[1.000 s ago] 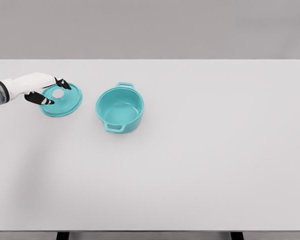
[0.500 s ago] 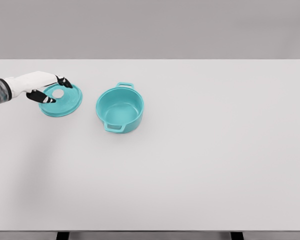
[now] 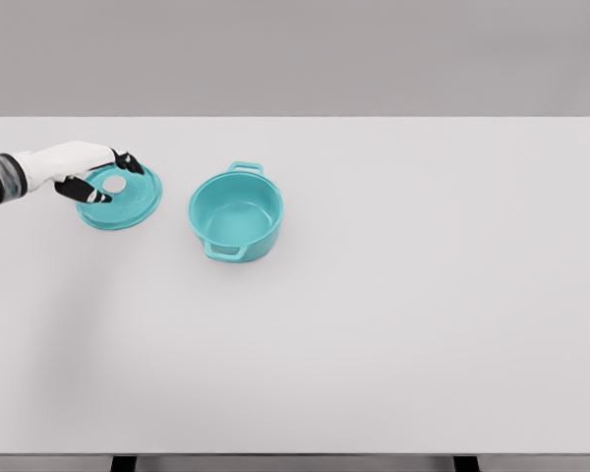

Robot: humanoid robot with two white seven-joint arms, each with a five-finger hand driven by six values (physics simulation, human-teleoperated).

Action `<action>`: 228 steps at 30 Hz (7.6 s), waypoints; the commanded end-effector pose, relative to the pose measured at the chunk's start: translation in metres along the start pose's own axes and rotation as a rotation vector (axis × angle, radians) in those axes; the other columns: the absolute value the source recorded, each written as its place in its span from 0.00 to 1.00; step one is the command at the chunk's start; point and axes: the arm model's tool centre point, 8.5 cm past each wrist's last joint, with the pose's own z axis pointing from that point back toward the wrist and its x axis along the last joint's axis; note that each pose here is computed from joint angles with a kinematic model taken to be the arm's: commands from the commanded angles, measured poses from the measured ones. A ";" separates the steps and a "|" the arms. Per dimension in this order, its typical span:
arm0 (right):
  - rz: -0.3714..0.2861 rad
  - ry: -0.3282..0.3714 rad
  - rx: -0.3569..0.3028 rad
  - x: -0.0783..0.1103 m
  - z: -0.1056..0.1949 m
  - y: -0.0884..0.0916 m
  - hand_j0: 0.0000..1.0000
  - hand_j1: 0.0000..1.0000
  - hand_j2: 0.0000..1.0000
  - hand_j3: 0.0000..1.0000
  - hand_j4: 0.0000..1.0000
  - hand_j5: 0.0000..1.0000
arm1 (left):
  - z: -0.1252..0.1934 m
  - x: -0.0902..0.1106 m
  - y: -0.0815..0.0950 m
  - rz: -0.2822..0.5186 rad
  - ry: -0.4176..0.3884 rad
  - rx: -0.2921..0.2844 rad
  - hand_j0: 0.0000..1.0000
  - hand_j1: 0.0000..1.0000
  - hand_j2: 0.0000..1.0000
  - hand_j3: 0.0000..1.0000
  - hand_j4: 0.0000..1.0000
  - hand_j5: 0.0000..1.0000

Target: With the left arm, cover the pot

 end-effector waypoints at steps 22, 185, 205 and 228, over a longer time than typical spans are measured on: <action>0.000 0.001 0.000 0.000 0.000 0.000 1.00 1.00 1.00 1.00 1.00 1.00 | -0.009 0.002 -0.006 0.010 0.004 -0.020 0.64 0.64 0.64 0.64 0.64 0.64; 0.000 0.000 0.000 0.000 0.000 0.000 1.00 1.00 1.00 1.00 1.00 1.00 | -0.020 0.180 0.001 -0.244 -0.418 0.164 0.63 0.63 0.63 0.63 0.63 0.63; 0.000 0.001 0.000 0.000 0.000 0.000 1.00 1.00 1.00 1.00 1.00 1.00 | -0.018 0.181 0.003 -0.251 -0.421 0.171 0.69 0.69 0.69 0.69 0.69 0.69; 0.000 -0.001 0.000 0.000 0.000 0.000 1.00 1.00 1.00 1.00 1.00 1.00 | 0.004 0.169 0.021 -0.308 -0.389 0.199 0.79 0.79 0.79 0.79 0.79 0.79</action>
